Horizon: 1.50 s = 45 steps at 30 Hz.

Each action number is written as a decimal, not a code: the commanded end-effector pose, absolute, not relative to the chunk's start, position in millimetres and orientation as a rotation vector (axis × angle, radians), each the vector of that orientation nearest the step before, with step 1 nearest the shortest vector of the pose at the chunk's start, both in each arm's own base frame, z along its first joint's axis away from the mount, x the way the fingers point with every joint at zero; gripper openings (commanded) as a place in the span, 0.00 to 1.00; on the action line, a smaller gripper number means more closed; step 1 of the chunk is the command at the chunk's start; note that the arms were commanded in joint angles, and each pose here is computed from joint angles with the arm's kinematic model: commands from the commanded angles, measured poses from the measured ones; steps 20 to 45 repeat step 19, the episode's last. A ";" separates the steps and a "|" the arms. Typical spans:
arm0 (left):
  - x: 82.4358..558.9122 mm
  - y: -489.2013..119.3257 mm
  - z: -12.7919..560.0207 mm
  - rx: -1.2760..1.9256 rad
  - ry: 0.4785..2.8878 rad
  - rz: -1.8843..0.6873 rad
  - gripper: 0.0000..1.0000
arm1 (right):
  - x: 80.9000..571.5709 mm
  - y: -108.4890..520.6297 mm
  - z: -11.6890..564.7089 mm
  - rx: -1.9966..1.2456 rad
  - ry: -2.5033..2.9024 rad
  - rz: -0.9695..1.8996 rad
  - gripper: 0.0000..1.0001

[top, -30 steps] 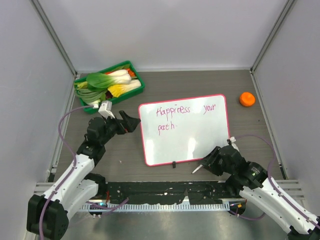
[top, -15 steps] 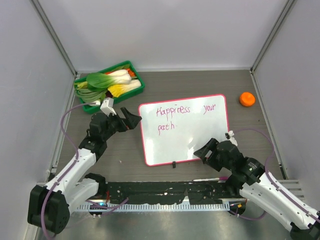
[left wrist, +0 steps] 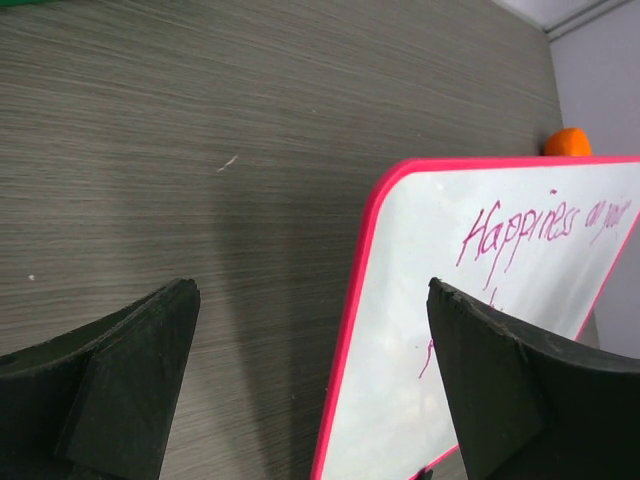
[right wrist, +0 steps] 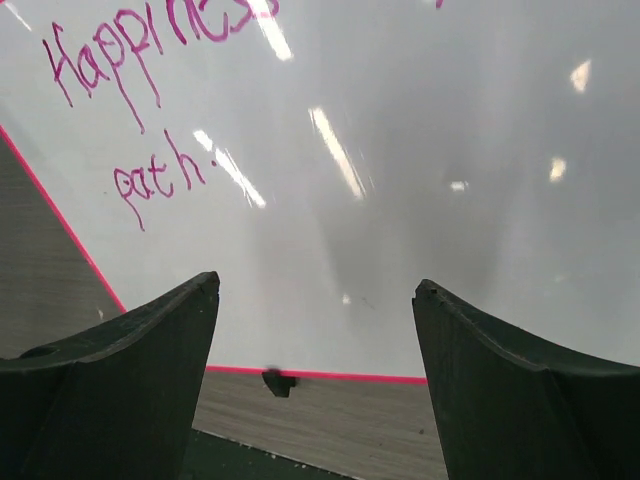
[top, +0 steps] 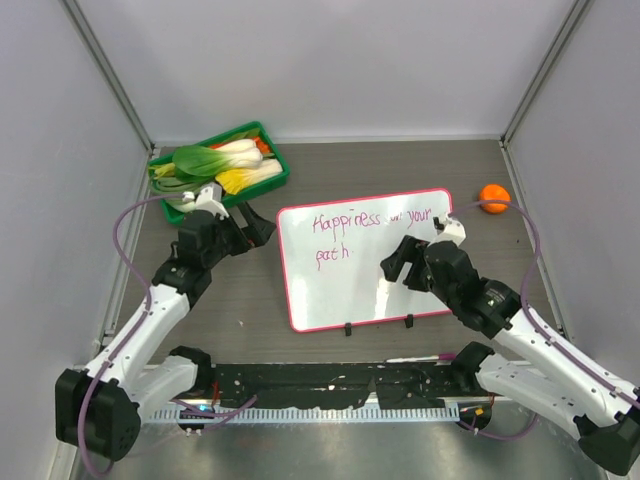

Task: Write a sentence on the whiteboard
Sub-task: Reset both arms

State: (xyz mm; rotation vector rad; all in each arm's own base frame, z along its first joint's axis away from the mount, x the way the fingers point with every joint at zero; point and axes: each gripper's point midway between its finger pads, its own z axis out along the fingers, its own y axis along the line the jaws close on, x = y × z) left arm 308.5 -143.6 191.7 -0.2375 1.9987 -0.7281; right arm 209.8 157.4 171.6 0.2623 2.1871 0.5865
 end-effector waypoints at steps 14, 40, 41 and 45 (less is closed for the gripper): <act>315.6 -91.5 213.6 -0.360 1.891 -0.435 1.00 | 309.9 103.0 260.6 0.150 1.921 0.298 0.90; 320.9 -75.7 207.3 -0.391 1.833 -0.348 1.00 | 338.8 48.5 260.7 0.366 1.913 0.257 0.99; 320.9 -75.7 207.3 -0.391 1.833 -0.348 1.00 | 338.8 48.5 260.7 0.366 1.913 0.257 0.99; 320.9 -75.7 207.3 -0.391 1.833 -0.348 1.00 | 338.8 48.5 260.7 0.366 1.913 0.257 0.99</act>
